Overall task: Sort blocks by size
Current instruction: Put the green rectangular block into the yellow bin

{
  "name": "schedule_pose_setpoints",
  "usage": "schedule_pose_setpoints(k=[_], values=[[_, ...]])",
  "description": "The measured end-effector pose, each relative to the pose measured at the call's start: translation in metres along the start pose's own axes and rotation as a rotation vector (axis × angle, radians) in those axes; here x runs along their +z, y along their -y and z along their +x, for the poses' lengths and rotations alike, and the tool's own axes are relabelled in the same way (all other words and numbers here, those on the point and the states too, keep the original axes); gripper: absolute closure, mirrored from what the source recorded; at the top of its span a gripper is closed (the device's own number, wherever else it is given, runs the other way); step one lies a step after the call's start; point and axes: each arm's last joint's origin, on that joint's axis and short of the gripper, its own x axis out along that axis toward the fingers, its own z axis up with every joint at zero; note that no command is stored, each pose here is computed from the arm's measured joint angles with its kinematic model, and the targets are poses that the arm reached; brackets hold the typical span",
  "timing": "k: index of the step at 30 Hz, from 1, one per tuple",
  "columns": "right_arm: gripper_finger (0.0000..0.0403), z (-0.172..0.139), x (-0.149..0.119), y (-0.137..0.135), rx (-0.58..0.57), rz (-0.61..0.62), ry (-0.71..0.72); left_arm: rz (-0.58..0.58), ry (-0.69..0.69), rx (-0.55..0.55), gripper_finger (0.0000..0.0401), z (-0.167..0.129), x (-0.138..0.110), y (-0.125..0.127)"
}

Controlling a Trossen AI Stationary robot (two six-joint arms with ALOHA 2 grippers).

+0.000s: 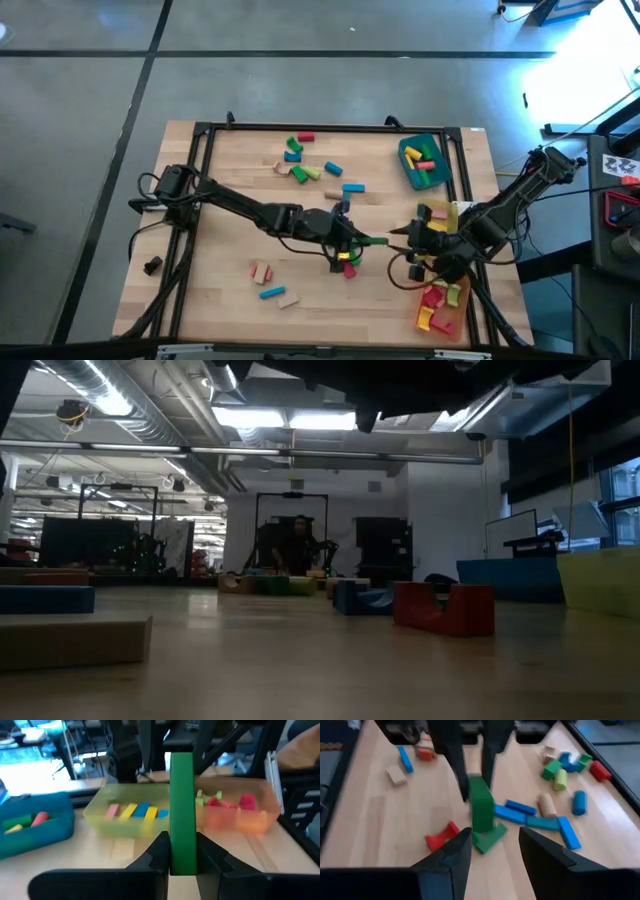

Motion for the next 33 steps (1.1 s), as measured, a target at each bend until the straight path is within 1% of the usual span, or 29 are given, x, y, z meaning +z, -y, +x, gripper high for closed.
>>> schedule_pose_setpoints(k=[7,11,14,18,19,22,26,29,33], values=[[0.0236,0.012,0.016,0.005,0.093,-0.025,0.025,0.003,0.022,-0.002,0.035,0.0,0.003,0.0],[0.0243,0.018,0.019,0.01,0.144,-0.053,-0.001,0.019,0.022,-0.004,0.0349,0.0,0.003,0.001],[0.0274,0.022,0.021,0.013,0.175,-0.042,-0.029,0.034,0.023,-0.003,0.0348,0.0,0.003,0.0],[0.0341,0.029,0.021,0.016,0.188,-0.045,-0.057,0.042,0.013,0.003,0.0346,0.0,0.002,0.0],[0.0341,0.03,0.021,0.016,0.186,-0.05,-0.061,0.043,0.009,0.003,0.0344,0.0,0.001,0.0],[0.0341,0.033,0.02,0.015,0.184,-0.063,-0.067,0.054,-0.004,-0.001,0.0323,0.0,0.0,0.0],[0.0341,0.033,0.019,0.015,0.184,-0.066,-0.075,0.05,-0.044,0.004,0.028,0.0,-0.004,0.0],[0.0341,0.033,0.018,0.015,0.179,-0.073,-0.087,0.07,-0.084,0.005,0.0251,0.0,-0.008,0.0],[0.0341,0.033,0.013,0.018,0.148,-0.103,-0.137,0.087,-0.169,0.003,0.0233,-0.011,-0.007,-0.002]])
